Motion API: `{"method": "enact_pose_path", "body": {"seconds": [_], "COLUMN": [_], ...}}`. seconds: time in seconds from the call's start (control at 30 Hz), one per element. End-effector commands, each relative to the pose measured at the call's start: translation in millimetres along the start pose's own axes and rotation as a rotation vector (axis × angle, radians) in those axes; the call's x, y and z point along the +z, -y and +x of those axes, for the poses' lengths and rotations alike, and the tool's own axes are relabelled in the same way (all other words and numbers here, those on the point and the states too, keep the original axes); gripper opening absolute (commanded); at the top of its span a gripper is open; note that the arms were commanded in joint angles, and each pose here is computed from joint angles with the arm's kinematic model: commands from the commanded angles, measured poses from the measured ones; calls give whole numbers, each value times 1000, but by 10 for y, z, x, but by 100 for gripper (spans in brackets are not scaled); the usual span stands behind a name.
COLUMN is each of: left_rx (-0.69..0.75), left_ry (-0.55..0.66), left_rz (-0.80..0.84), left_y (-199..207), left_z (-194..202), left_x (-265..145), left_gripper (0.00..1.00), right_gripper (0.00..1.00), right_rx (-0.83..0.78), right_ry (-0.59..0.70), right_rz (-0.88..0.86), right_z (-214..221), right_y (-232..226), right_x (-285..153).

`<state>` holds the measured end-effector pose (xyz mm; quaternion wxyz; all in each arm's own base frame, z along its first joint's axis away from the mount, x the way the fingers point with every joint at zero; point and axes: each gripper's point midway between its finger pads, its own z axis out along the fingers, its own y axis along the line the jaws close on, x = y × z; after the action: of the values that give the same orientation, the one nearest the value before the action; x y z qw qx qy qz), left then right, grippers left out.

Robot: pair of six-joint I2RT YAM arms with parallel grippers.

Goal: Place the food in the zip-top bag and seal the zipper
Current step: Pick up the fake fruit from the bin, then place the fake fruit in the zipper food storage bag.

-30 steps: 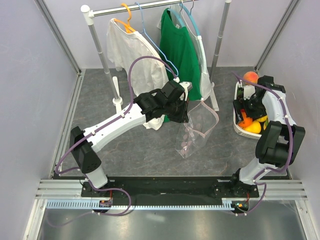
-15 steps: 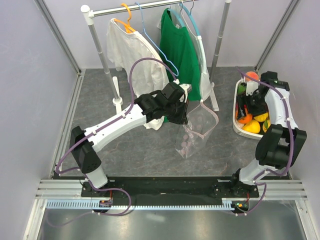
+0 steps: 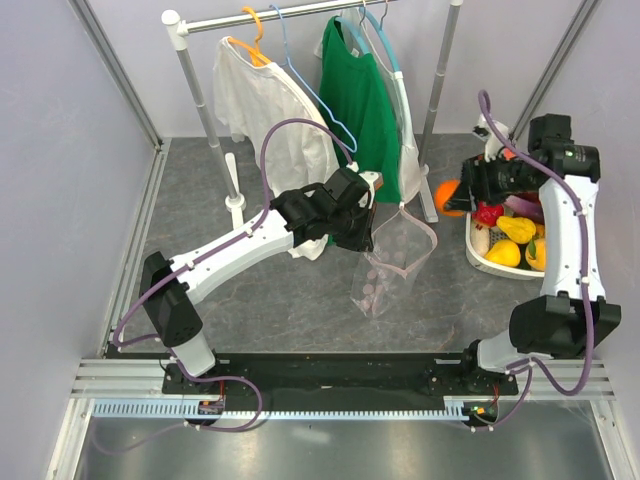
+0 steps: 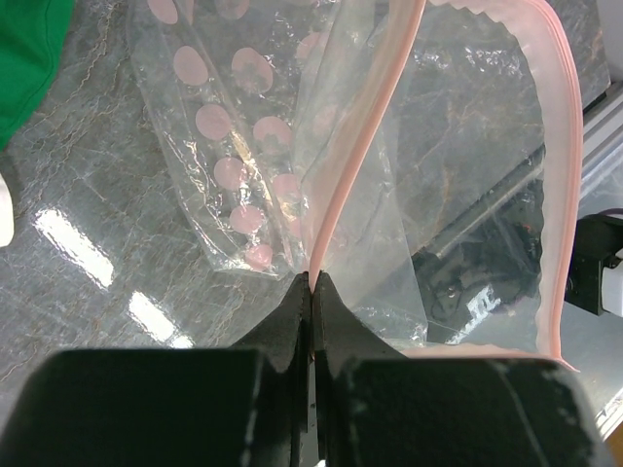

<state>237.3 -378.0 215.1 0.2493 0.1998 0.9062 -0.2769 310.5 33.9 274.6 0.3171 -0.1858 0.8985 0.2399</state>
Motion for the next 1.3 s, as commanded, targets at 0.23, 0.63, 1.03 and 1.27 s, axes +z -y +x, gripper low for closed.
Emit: {"method": "enact_pose_path", "body": {"seconds": [0.23, 0.63, 1.03, 1.27], "left_rx": [53, 72, 64, 69], "left_ry": [51, 40, 35, 32], "left_rz": [31, 51, 81, 110], "left_y": [69, 85, 102, 148], "left_z": [-118, -96, -103, -90], "left_x": [-80, -89, -116, -115], "left_gripper": [2, 2, 2, 2], "right_gripper": [36, 98, 98, 98], "right_rx": [-216, -278, -171, -190], "right_ry": [-75, -62, -85, -212], "right_rz": [-270, -43, 52, 252], "right_z": [293, 232, 44, 206], "right_y": [-1259, -1058, 101, 1052], "right_x": [349, 404, -130, -382]}}
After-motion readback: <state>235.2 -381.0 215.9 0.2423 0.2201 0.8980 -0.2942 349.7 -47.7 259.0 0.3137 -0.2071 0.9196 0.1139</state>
